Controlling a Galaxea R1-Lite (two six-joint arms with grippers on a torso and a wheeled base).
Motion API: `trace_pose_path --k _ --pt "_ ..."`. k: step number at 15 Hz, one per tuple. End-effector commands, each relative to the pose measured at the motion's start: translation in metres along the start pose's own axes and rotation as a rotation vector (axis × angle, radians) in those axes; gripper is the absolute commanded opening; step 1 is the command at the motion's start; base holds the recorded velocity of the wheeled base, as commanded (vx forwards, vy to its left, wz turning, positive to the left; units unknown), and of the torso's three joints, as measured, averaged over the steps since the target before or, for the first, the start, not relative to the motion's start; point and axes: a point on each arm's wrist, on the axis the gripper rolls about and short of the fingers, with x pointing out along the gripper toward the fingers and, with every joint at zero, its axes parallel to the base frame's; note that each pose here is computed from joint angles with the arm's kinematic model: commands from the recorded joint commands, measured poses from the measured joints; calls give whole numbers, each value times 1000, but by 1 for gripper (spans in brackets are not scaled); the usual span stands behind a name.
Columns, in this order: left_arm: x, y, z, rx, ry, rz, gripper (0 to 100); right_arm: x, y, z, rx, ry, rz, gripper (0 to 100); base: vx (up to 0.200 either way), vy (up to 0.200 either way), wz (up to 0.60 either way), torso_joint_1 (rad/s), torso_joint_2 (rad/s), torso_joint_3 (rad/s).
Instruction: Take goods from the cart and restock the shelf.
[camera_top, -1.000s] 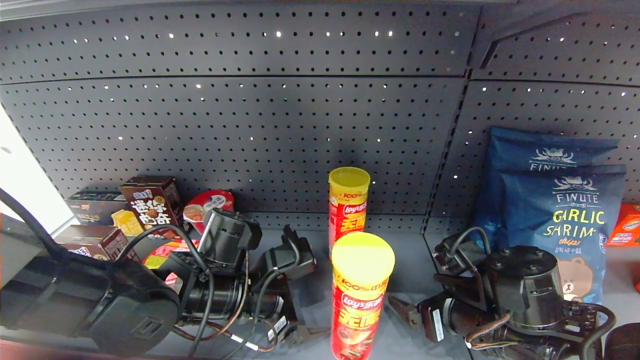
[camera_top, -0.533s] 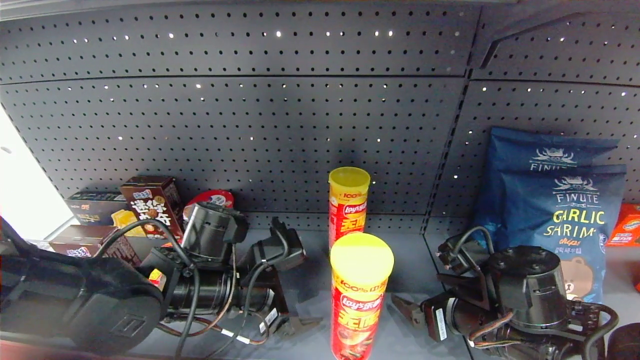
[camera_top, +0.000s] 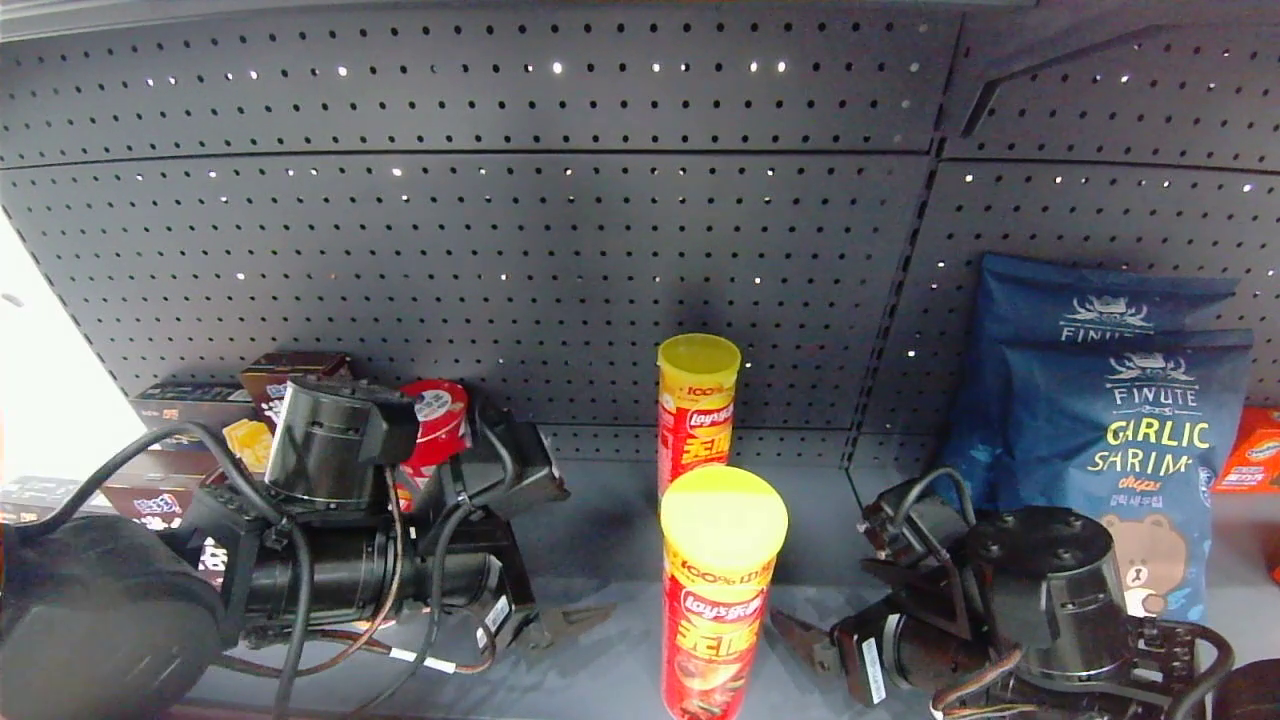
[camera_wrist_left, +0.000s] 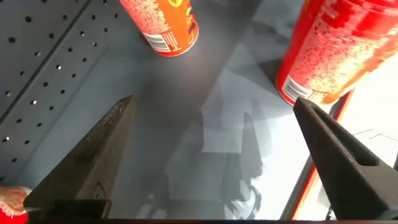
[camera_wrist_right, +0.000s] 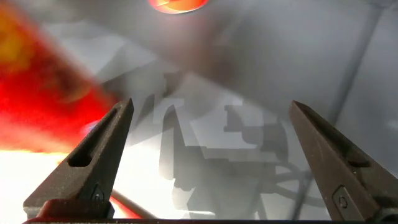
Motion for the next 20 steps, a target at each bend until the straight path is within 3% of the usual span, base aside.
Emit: trace_pose_path --k 1,9,14,19,20 --pt "-5 -4 -3 -1 1 0 100 -1 13 -4 -27 14 41 100 0 0 0 0 0 0" --pt "-8 -1 -5 -7 5 10 100 7 22 -8 -44 31 62 100 0 0 0 0 0 0" --pt "-8 -2 -7 -11 10 7 100 3 12 -6 -23 24 35 100 0 0 0 0 0 0" --pt "-11 7 11 -4 -36 76 100 -3 -1 9 24 -44 -3 100 0 0 0 0 0 0" --pt "-28 14 37 -58 -115 187 100 -11 -13 19 55 -92 -35 100 0 0 0 0 0 0"
